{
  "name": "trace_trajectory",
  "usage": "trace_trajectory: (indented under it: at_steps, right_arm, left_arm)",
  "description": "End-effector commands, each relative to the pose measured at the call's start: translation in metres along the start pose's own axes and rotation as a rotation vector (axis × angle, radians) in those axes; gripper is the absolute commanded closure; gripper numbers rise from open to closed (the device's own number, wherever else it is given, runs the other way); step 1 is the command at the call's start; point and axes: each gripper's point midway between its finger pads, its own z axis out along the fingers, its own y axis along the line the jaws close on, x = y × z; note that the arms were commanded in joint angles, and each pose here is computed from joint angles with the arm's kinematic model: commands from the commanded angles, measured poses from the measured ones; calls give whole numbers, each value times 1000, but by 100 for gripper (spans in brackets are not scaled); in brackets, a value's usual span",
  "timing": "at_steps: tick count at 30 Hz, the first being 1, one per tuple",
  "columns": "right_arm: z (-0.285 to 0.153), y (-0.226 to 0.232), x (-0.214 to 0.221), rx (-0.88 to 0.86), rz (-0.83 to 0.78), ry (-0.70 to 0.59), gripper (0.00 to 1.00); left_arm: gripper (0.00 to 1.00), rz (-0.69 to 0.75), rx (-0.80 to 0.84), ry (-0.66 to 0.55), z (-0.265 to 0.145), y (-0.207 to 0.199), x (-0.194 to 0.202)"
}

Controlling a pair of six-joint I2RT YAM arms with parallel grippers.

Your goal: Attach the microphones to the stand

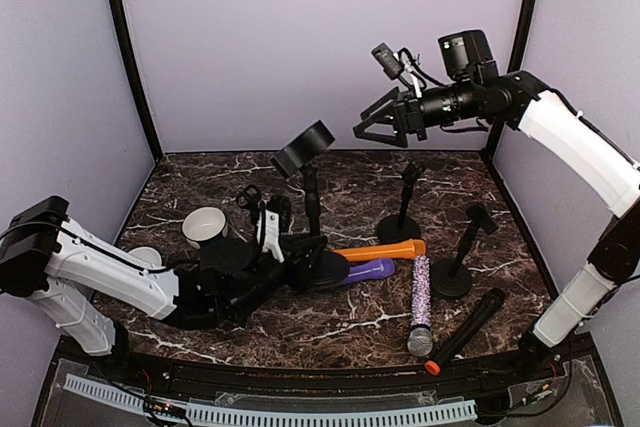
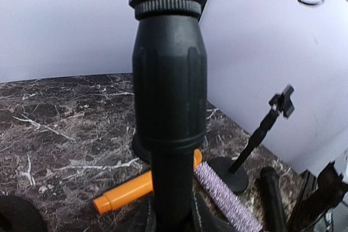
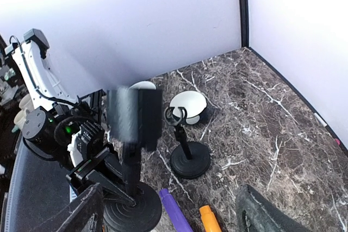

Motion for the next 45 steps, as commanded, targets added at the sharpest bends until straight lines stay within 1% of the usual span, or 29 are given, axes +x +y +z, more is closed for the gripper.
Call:
trace_trajectory:
  at_steps: [1, 3, 6, 11, 14, 18, 22, 23, 25, 28, 29, 36, 42, 45]
  right_arm:
    - [2, 2, 5, 16, 64, -37, 19]
    - [8, -2, 10, 4, 102, -41, 23]
    - [18, -4, 6, -12, 128, -65, 28]
    - [48, -1, 8, -32, 161, -24, 34]
    - [57, 5, 12, -40, 170, -15, 35]
    - [58, 8, 17, -35, 215, -32, 35]
    - [65, 6, 32, -34, 268, -11, 34]
    - [57, 14, 27, -44, 260, -29, 33]
    - [57, 18, 31, -42, 263, -27, 34]
    - [60, 16, 35, -30, 268, -17, 40]
    - [61, 16, 36, -34, 270, -15, 43]
    - [66, 23, 34, -98, 297, -15, 61]
    - [69, 26, 36, -114, 311, -11, 62]
    - [69, 27, 37, -116, 315, -8, 61]
  left_arm:
    - [100, -126, -3, 76, 9, -12, -39]
    - [100, -150, 8, 68, 13, -17, -52]
    - [100, -163, 22, 69, 20, -27, -66]
    - [100, -193, 28, 56, 26, -35, -78]
    - [100, -207, 25, 43, 25, -34, -82]
    - [100, -226, 21, 30, 25, -34, -86]
    - [100, -241, 5, 13, 26, -31, -88]
    - [100, -247, -2, 6, 26, -29, -89]
    - [100, -256, 2, -12, 25, -30, -92]
    - [100, -247, 12, -13, 26, -32, -94]
    - [100, -246, 16, -13, 27, -34, -95]
    - [100, -245, 26, -12, 28, -36, -94]
    - [100, -252, 30, -14, 27, -35, -94]
    - [100, -243, 30, -14, 27, -36, -93]
